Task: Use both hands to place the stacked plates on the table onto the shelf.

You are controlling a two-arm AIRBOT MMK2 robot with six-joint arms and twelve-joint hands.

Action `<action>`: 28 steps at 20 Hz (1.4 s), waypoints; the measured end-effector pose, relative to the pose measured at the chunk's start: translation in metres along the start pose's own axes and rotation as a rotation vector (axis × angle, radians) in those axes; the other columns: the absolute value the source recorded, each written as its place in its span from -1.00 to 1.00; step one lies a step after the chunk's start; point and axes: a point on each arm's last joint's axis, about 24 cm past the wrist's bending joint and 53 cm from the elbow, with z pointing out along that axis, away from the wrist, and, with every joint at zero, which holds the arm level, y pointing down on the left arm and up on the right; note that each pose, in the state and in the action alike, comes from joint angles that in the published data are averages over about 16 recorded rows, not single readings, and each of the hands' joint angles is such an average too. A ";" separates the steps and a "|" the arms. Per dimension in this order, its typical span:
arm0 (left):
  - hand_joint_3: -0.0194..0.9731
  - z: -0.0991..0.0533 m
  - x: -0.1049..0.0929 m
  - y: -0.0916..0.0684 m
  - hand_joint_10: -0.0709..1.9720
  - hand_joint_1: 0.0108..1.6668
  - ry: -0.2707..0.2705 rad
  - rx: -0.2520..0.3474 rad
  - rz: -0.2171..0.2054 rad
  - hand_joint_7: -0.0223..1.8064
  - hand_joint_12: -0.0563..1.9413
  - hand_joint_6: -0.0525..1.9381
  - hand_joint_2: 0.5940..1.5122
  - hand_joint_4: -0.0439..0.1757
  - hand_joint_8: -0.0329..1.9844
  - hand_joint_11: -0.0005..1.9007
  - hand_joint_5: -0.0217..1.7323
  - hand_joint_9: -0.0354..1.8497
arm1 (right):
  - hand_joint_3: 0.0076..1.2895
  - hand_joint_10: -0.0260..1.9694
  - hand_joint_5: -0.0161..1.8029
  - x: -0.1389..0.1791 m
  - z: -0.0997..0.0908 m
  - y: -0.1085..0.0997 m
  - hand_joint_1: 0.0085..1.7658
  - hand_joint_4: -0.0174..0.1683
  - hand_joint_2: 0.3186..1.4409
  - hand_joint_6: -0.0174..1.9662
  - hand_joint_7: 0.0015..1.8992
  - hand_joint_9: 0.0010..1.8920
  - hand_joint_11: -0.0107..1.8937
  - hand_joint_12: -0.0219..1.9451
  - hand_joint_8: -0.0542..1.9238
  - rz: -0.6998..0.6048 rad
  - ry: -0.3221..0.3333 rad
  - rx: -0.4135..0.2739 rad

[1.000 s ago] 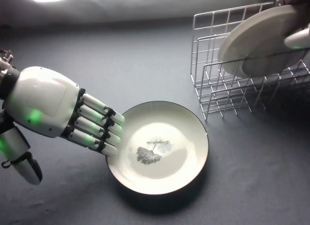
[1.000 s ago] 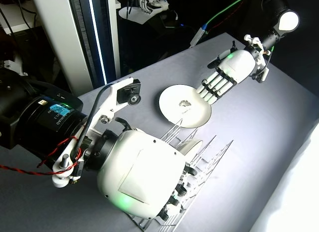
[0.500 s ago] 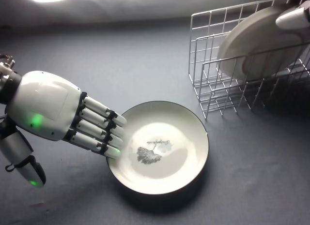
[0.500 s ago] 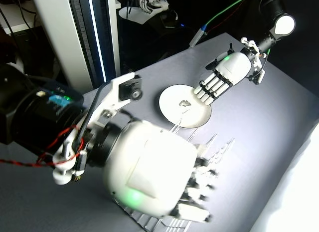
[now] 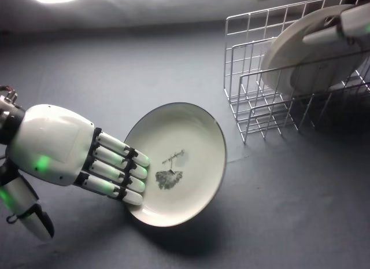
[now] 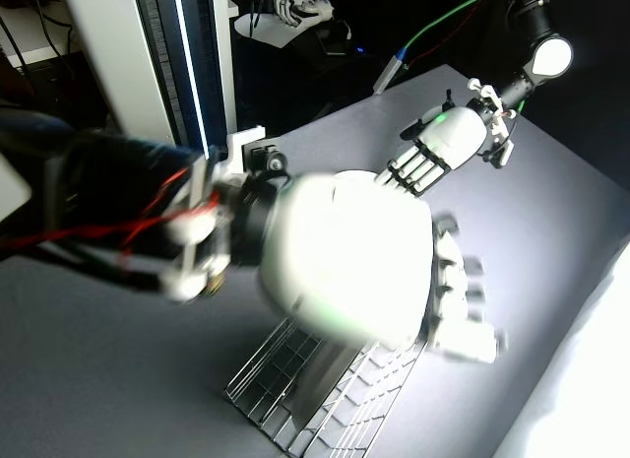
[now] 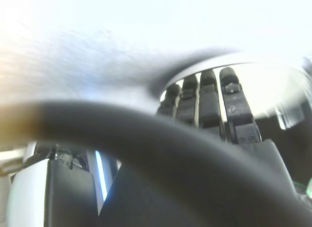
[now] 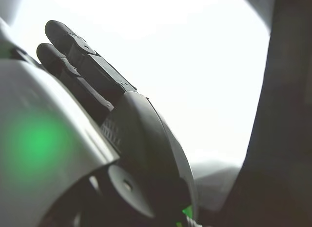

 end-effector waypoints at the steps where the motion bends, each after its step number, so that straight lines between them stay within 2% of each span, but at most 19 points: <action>1: -0.94 0.001 0.002 -0.001 -0.93 -1.00 0.000 0.001 -0.002 -0.96 -0.95 -0.97 0.14 -0.69 -0.97 -0.99 -0.99 -0.95 | -0.99 -0.98 -0.26 0.007 0.002 0.010 0.29 -0.83 0.24 -0.96 -0.30 -0.31 -0.83 0.24 -0.94 -0.043 0.021 -0.034; 7: -0.94 0.004 0.010 -0.005 -0.94 -1.00 -0.002 0.001 -0.013 -0.96 -0.96 -0.97 0.13 -0.70 -0.97 -0.99 -0.99 -0.94 | -0.99 -0.98 -0.30 0.062 0.009 0.061 0.27 -0.77 0.23 -0.96 -0.35 -0.36 -0.88 0.27 -0.94 -0.264 0.166 -0.229; 13: -0.94 0.005 0.011 -0.005 -0.95 -1.00 -0.004 0.000 -0.016 -0.96 -0.96 -0.97 0.11 -0.71 -0.97 -0.99 -0.99 -0.95 | -0.99 -0.98 -0.30 0.113 0.005 0.090 0.26 -0.72 0.23 -0.96 -0.36 -0.37 -0.89 0.29 -0.94 -0.365 0.278 -0.348; 21: -0.94 0.004 0.012 -0.005 -0.95 -1.00 -0.004 0.000 -0.015 -0.96 -0.96 -0.97 0.11 -0.71 -0.97 -0.99 -0.99 -0.95 | -0.99 -0.98 -0.32 0.164 -0.002 0.097 0.26 -0.72 0.23 -0.96 -0.39 -0.39 -0.91 0.30 -0.94 -0.392 0.382 -0.394; 28: -0.94 0.004 0.012 -0.005 -0.95 -1.00 -0.003 0.000 -0.015 -0.96 -0.96 -0.98 0.11 -0.71 -0.97 -0.98 -0.99 -0.95 | -0.99 -0.98 -0.47 0.192 0.007 0.081 0.19 -0.72 0.17 -0.96 -0.51 -0.51 -0.95 0.16 -0.94 -0.387 0.432 -0.374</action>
